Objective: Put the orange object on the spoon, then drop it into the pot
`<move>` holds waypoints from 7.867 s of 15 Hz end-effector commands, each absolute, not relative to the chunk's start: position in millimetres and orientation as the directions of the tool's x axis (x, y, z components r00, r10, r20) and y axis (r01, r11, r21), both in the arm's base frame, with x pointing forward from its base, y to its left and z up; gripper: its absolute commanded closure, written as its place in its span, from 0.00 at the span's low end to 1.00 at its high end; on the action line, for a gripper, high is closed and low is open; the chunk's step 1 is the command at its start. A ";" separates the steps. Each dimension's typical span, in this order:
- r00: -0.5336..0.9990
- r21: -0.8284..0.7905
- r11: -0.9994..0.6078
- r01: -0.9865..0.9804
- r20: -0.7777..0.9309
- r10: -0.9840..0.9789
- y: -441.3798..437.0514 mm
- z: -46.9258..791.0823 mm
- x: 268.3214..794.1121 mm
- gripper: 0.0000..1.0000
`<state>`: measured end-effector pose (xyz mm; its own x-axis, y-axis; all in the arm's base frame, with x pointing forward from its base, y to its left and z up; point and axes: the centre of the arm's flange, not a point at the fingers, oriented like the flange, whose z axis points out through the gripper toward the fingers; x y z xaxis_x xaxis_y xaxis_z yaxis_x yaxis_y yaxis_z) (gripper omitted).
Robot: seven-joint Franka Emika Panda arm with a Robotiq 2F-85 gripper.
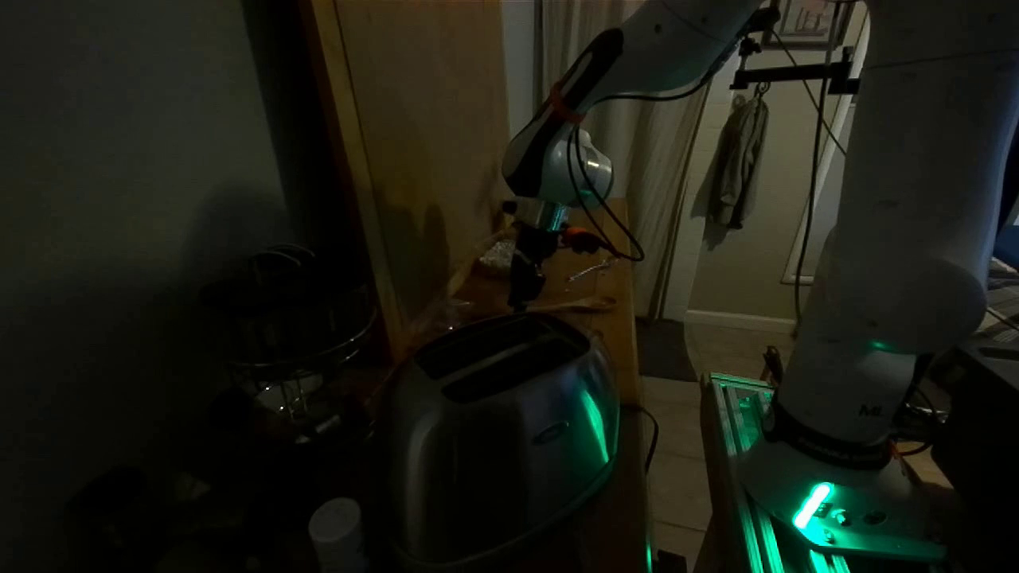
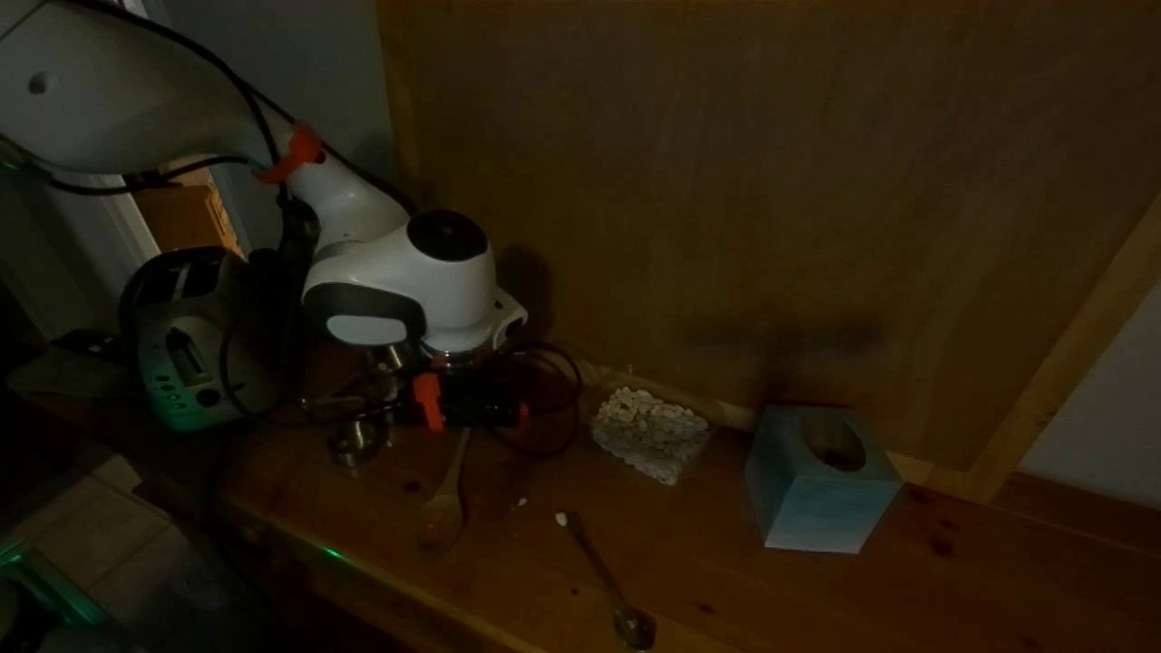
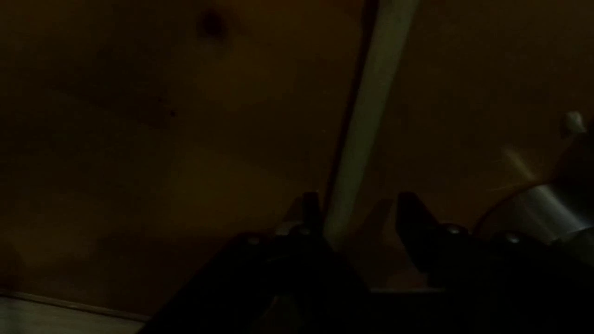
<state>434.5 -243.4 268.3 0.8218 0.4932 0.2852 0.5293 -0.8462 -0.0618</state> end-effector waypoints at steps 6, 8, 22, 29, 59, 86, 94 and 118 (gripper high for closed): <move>0.832 -0.043 -0.859 0.510 0.279 0.480 -253.7 261.8 439.7 0.76; 0.835 -0.047 -0.861 0.506 0.276 0.476 -254.9 261.7 438.8 0.85; 0.841 -0.044 -0.862 0.505 0.252 0.479 -258.7 263.6 436.2 0.41; 0.848 -0.037 -0.868 0.494 0.242 0.472 -266.8 265.0 433.3 0.15; 0.828 -0.045 -0.839 0.543 0.194 0.526 -257.1 279.1 422.7 0.94; 0.667 -0.273 -0.624 0.733 0.469 0.579 -157.1 365.2 396.3 0.94; 0.670 -0.271 -0.624 0.733 0.444 0.594 -159.0 359.2 402.4 0.85; 0.594 -0.315 -0.555 0.770 0.671 0.444 -117.7 336.0 406.4 0.94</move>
